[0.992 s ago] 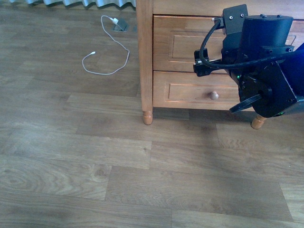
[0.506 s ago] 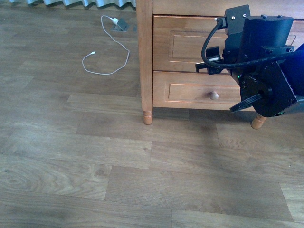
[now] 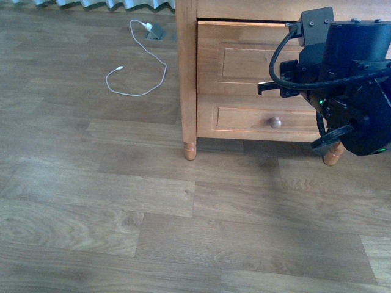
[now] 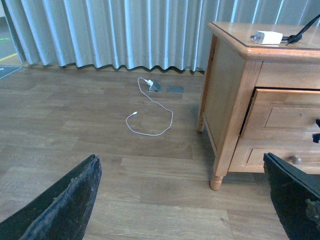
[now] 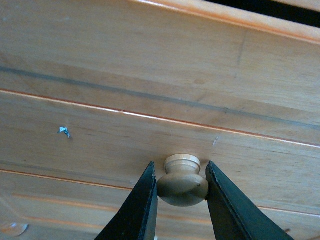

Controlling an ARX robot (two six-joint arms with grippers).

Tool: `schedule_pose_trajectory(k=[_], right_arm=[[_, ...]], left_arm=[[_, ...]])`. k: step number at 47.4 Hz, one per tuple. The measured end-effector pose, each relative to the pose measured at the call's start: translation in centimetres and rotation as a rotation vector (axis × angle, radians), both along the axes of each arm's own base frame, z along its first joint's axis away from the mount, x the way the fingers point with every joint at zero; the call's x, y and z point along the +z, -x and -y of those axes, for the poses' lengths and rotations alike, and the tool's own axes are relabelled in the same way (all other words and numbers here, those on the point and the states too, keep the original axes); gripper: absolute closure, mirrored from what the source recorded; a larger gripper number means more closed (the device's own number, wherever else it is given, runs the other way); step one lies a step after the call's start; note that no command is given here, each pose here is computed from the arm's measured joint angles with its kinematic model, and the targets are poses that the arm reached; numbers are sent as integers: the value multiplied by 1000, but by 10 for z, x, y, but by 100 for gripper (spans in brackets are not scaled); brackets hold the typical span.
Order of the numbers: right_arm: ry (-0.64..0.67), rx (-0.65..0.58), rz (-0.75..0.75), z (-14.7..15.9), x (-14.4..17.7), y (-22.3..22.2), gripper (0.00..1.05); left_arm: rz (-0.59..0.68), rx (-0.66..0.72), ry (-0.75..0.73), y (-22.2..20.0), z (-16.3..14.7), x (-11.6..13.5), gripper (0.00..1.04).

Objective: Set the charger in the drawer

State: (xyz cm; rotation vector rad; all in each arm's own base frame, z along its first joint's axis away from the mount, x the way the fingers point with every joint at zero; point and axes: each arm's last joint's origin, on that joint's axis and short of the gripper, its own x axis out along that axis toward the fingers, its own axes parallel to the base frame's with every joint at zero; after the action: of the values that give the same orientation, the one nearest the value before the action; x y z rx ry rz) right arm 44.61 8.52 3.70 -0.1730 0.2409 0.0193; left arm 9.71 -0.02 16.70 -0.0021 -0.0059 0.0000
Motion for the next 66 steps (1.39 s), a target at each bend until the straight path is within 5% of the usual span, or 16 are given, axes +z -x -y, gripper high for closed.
schedule_pose_trajectory(k=[35, 58, 66], right_arm=[[-145, 129, -171, 33, 17, 167, 82], [-290, 20, -71, 82, 98, 213, 8], [-340, 2, 18, 96, 141, 238, 8]], left_arm=[[0, 0, 0, 0, 0, 0, 6], [0, 0, 0, 0, 0, 0, 6], [0, 0, 0, 0, 0, 0, 6]])
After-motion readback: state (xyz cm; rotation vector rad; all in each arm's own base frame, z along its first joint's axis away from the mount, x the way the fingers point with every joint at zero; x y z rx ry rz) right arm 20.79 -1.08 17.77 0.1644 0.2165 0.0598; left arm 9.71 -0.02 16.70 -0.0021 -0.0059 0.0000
